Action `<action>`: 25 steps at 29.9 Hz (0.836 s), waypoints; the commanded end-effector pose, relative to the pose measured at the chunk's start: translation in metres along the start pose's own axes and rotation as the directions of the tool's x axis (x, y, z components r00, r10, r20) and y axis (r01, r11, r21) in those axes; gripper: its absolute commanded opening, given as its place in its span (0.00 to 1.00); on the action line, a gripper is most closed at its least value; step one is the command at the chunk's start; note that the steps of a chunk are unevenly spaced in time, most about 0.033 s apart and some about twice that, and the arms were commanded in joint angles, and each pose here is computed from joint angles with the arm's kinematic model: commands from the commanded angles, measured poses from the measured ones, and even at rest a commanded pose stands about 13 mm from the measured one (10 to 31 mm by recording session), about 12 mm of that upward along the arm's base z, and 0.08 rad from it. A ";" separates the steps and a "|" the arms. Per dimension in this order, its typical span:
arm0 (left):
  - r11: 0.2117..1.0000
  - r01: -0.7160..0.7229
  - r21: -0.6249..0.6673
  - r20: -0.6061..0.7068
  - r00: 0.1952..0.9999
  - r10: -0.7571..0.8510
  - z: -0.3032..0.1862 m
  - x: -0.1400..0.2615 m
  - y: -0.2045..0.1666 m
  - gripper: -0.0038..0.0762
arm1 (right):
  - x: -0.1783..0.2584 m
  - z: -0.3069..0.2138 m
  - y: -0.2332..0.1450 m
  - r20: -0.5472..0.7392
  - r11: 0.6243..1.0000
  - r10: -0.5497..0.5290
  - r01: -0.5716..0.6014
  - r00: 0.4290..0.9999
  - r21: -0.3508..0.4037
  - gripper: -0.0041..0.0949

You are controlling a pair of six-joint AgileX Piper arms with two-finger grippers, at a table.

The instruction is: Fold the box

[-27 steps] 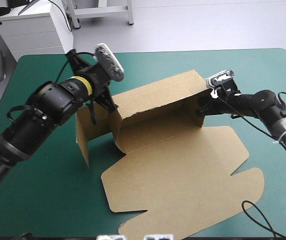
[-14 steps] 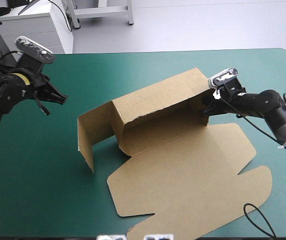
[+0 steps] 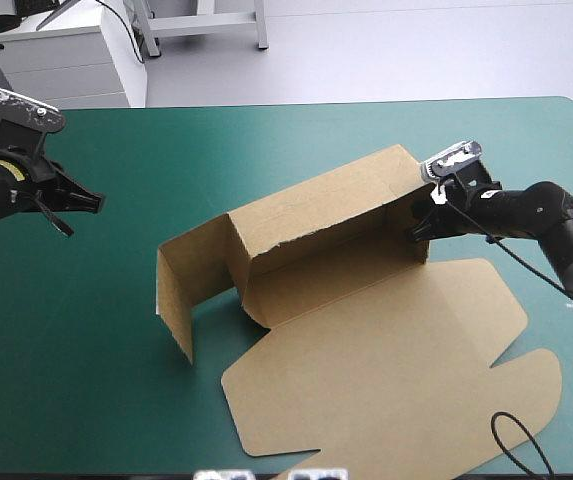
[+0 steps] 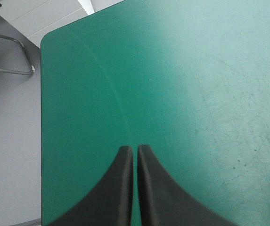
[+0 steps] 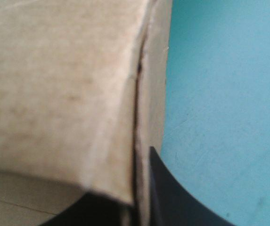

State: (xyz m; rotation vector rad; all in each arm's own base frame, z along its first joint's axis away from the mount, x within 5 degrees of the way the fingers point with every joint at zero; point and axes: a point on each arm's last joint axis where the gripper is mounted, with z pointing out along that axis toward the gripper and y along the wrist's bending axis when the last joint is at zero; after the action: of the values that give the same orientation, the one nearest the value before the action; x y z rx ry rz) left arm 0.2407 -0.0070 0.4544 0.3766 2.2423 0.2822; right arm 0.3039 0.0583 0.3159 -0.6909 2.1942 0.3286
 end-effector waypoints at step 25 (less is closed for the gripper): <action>1.000 -0.004 -0.028 0.103 0.995 0.007 -0.008 -0.006 0.003 0.06 | -0.053 0.022 -0.041 -0.300 0.938 0.345 -0.333 0.889 0.093 0.02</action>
State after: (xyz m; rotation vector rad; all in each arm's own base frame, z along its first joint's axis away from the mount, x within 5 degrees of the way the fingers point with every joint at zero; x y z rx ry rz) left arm 0.2434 -0.0074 0.4477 0.3959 2.2432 0.2879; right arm 0.3588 0.0492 0.3245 -0.4201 2.6896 0.3182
